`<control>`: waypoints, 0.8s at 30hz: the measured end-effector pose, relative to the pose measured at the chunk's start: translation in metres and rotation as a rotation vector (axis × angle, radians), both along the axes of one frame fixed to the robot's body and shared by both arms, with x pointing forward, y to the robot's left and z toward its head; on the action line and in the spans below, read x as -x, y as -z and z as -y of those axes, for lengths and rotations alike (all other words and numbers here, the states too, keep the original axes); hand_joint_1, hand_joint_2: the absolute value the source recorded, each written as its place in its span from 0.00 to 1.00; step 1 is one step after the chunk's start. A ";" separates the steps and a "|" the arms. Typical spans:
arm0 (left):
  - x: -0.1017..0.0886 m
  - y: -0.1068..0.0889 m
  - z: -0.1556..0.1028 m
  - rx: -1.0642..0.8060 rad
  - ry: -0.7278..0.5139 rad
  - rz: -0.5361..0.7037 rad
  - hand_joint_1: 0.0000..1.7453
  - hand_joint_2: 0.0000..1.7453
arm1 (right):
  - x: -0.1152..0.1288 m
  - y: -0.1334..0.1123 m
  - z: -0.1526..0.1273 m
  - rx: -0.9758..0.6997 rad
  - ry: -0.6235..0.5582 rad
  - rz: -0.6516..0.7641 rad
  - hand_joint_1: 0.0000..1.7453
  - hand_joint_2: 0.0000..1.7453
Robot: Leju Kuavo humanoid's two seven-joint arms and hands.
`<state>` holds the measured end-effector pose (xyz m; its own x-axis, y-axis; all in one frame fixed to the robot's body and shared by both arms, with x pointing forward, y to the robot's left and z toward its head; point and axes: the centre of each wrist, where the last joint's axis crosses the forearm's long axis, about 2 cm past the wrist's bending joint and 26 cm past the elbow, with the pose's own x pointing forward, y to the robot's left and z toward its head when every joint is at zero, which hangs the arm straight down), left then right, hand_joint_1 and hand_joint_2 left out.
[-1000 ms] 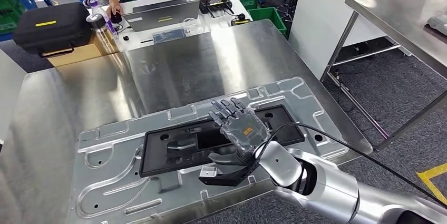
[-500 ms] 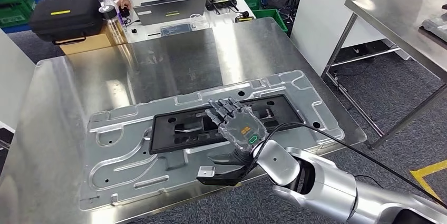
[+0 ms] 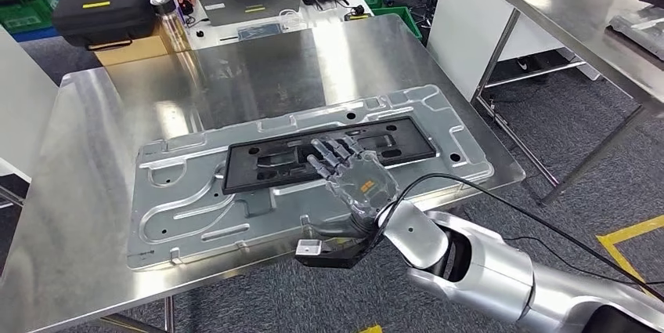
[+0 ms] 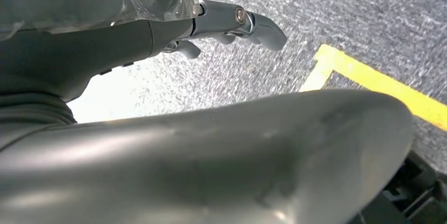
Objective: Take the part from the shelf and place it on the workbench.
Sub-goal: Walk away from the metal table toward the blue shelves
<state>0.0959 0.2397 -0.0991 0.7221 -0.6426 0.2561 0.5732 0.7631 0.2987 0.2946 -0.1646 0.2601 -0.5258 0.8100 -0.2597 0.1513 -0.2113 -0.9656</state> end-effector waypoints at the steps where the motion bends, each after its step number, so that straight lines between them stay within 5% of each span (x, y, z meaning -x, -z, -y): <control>1: 0.001 0.000 0.000 0.000 -0.001 -0.001 0.00 0.00 | 0.000 0.000 0.000 -0.008 0.007 -0.008 0.00 0.00; 8: 0.002 0.000 0.000 -0.001 -0.020 -0.002 0.00 0.00 | 0.005 0.010 0.002 -0.093 0.066 -0.093 0.00 0.00; 12: 0.001 0.000 0.000 -0.007 -0.038 0.005 0.00 0.00 | 0.013 0.025 0.008 -0.273 0.126 -0.154 0.00 0.00; 20: 0.013 0.002 0.005 -0.011 -0.078 -0.002 0.00 0.00 | 0.046 0.120 0.045 -0.586 0.340 -0.327 0.00 0.00; 24: 0.015 0.002 0.006 -0.015 -0.098 0.001 0.00 0.00 | 0.053 0.154 0.063 -0.728 0.512 -0.413 0.00 1.00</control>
